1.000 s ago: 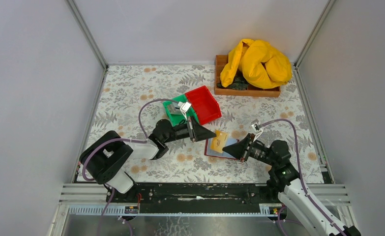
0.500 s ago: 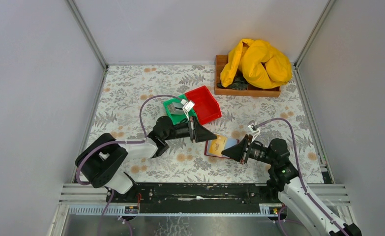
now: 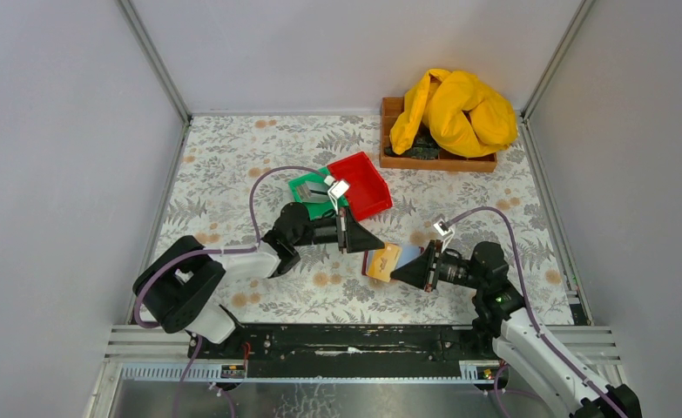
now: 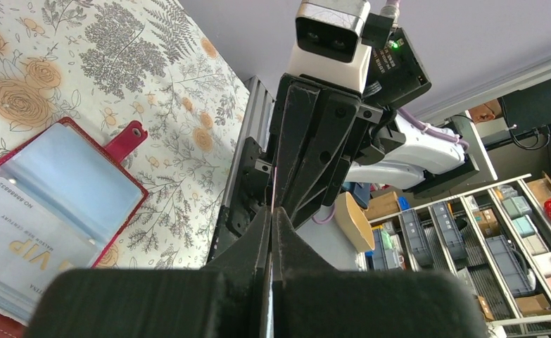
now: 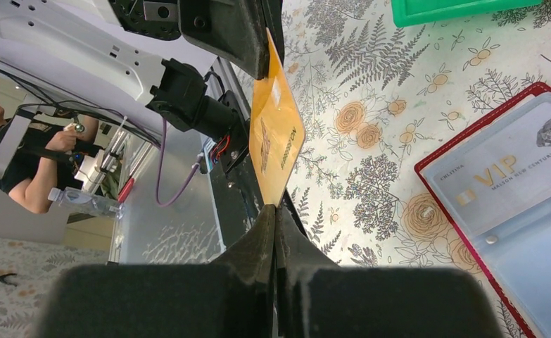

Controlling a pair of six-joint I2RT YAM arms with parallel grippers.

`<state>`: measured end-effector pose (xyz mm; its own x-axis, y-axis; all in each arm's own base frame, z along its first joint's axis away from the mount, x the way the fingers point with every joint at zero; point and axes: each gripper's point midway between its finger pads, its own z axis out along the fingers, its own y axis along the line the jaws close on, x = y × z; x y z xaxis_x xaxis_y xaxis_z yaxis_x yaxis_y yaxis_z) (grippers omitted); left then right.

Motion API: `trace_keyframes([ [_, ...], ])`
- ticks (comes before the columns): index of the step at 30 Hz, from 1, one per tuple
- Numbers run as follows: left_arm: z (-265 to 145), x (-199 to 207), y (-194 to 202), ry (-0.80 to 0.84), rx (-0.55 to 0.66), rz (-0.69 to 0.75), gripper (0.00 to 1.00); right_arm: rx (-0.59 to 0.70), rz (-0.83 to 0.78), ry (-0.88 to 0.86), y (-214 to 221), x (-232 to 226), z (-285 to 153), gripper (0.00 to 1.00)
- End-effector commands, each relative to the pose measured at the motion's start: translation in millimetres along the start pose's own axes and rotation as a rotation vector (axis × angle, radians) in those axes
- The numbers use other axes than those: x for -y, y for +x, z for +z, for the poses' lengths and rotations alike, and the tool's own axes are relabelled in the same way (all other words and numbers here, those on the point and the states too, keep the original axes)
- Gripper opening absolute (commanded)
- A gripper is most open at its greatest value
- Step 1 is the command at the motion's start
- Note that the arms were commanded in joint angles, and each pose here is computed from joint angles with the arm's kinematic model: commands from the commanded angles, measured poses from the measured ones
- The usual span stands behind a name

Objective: Take the credit cards out of the card holder

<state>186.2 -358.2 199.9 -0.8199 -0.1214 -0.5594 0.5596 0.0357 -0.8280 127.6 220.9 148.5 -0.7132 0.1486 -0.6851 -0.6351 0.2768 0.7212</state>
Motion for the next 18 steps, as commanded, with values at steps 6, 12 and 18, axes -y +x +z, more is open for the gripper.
trace_keyframes([
  [6, -7, 19, -22, 0.042, 0.153, 0.049, 0.00, 0.125, -0.117, -0.032, -30, -20, -4, 0.41],
  [12, -18, 41, -46, 0.123, 0.342, 0.046, 0.00, 0.194, -0.114, -0.053, -39, -23, -4, 0.53],
  [18, -25, 59, -59, 0.202, 0.451, 0.051, 0.00, 0.201, -0.101, -0.085, -43, -25, 0, 0.54],
])
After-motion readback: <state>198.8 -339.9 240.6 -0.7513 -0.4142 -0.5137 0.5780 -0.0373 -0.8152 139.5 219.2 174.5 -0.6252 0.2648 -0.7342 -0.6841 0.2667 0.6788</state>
